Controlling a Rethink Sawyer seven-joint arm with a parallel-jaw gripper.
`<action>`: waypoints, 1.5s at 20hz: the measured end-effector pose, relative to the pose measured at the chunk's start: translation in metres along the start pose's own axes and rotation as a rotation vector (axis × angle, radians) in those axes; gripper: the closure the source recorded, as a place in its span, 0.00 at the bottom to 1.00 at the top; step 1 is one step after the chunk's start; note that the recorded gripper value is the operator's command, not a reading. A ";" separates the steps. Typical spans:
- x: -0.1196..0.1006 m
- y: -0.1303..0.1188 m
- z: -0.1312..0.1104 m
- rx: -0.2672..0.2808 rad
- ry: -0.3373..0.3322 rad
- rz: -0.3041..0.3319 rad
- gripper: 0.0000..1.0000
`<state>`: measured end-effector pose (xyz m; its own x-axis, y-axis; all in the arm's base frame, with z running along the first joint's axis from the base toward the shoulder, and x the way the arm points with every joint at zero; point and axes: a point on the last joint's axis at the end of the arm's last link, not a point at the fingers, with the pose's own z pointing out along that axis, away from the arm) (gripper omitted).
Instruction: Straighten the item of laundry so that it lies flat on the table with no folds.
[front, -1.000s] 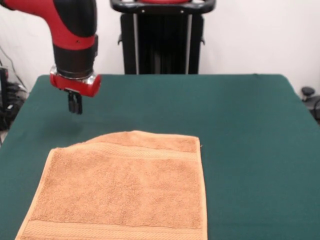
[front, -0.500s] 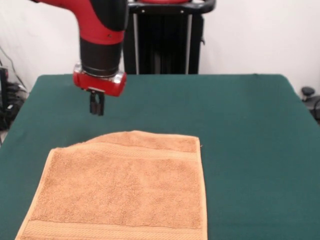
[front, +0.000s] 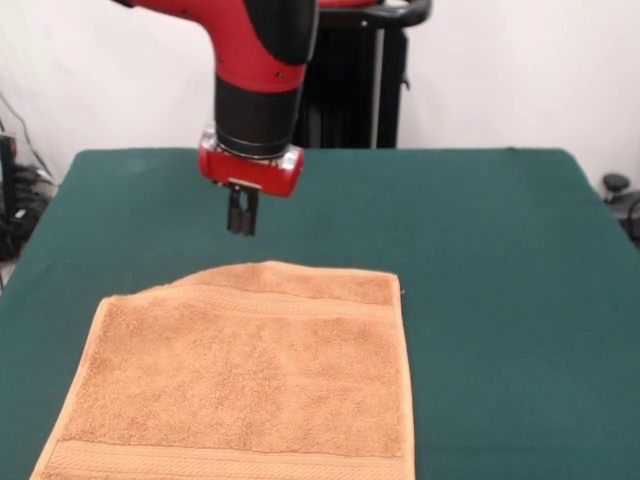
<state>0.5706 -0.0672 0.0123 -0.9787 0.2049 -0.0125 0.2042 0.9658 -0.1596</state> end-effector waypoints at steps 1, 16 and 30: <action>0.000 0.003 0.000 0.000 -0.001 0.003 1.00; 0.009 0.049 0.048 0.008 -0.079 0.069 1.00; 0.008 0.082 0.039 0.050 -0.101 0.135 1.00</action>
<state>0.5790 0.0078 -0.0392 -0.9402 0.3126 -0.1356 0.3349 0.9211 -0.1986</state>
